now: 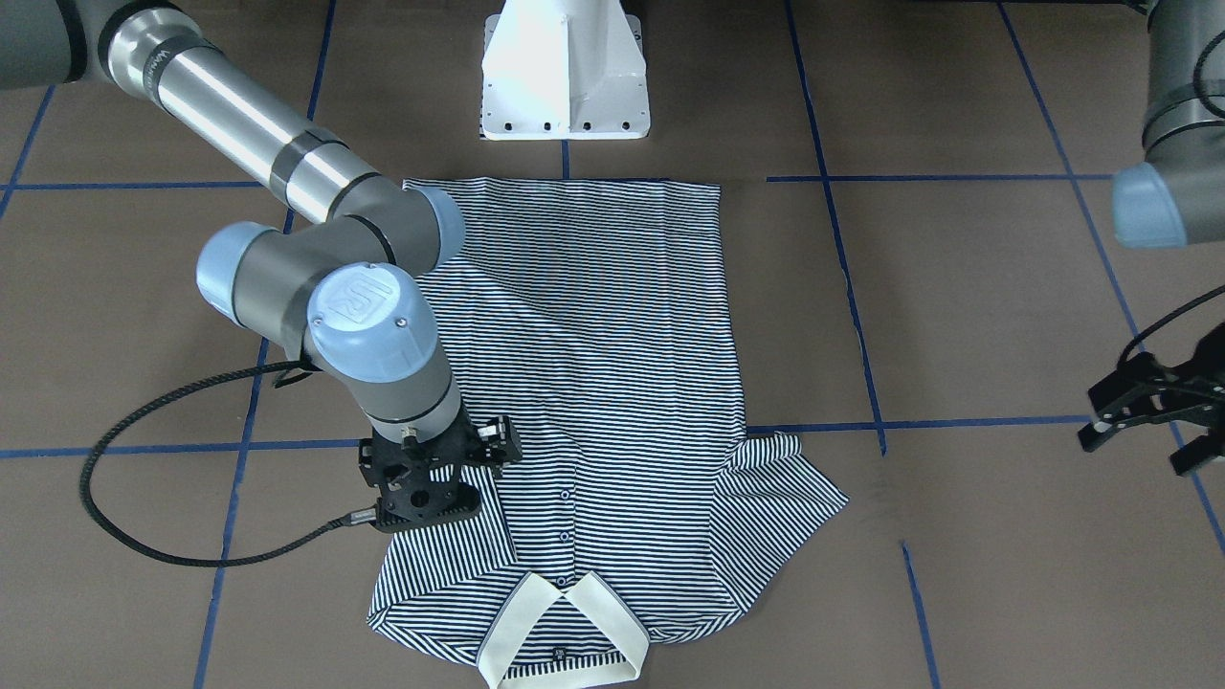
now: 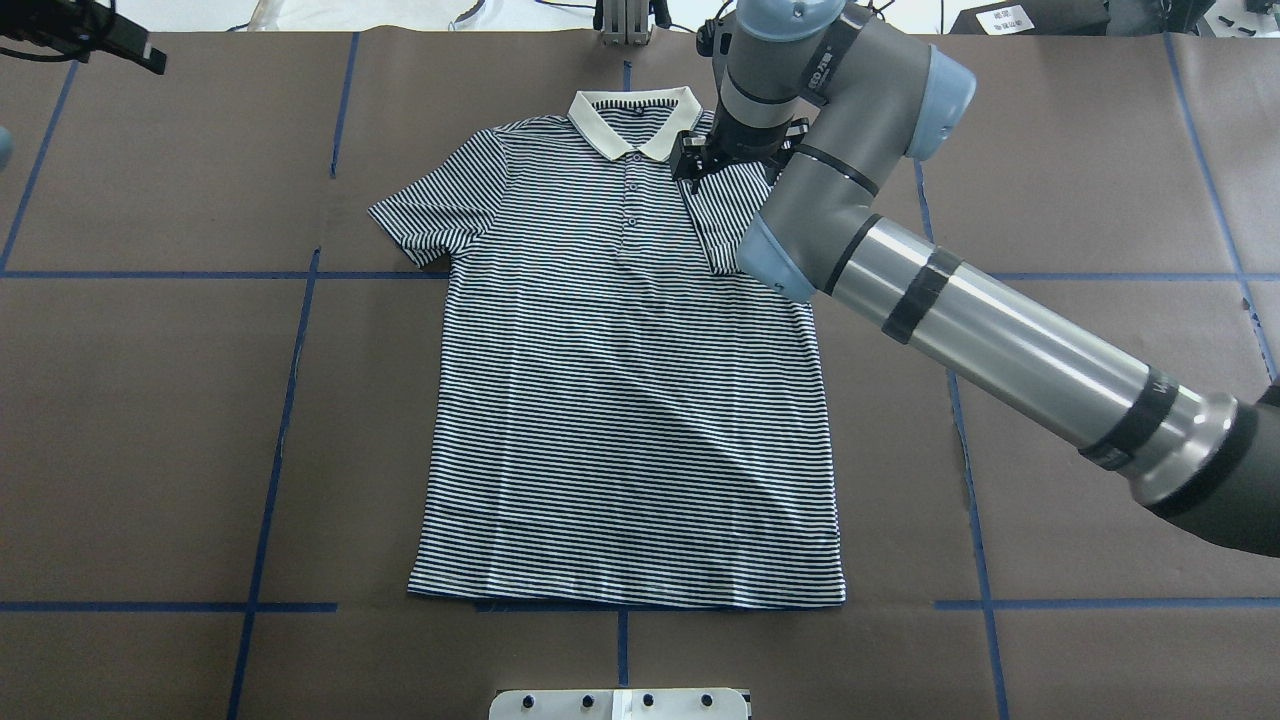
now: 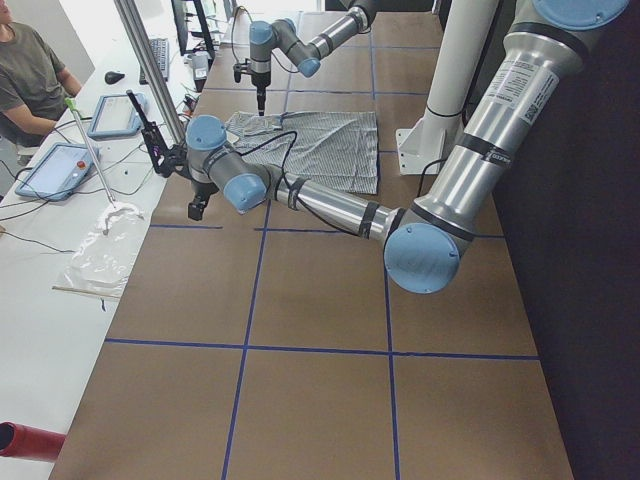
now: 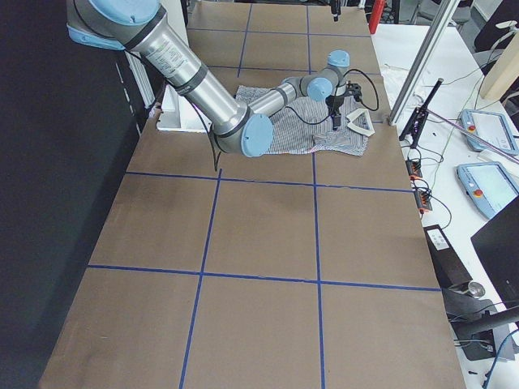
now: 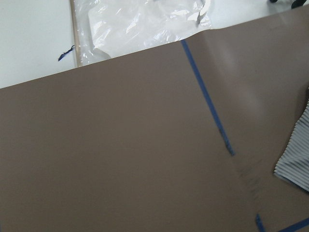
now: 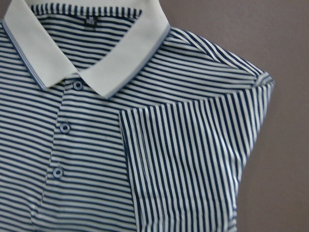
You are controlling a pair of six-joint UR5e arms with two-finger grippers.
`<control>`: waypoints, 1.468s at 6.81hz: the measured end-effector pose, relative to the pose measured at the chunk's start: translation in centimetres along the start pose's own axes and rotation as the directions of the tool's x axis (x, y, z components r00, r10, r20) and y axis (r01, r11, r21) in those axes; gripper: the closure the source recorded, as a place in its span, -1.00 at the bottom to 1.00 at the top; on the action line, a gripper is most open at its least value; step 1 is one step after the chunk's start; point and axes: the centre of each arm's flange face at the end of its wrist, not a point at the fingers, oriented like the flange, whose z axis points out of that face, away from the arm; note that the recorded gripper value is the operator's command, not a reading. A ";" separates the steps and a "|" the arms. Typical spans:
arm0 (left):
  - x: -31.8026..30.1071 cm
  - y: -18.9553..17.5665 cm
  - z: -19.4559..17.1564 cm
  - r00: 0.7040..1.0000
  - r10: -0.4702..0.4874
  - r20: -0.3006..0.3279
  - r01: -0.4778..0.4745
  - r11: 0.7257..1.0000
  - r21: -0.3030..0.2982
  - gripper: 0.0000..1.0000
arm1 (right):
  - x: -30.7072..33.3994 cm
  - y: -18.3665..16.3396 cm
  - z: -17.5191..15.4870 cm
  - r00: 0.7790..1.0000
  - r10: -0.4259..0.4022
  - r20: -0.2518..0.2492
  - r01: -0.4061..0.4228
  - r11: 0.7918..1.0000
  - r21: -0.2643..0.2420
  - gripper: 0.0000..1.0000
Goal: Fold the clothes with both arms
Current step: 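Fold the sleeve inward over the shirt body with the right gripper, then release the sleeve and raise the right gripper while the left arm approaches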
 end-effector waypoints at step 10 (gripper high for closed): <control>16.8 9.9 22.9 0.913 -0.362 0.187 0.336 0.929 0.158 -0.75 | 9.2 7.5 -6.0 0.987 0.154 0.042 -0.152 0.988 -0.039 -1.00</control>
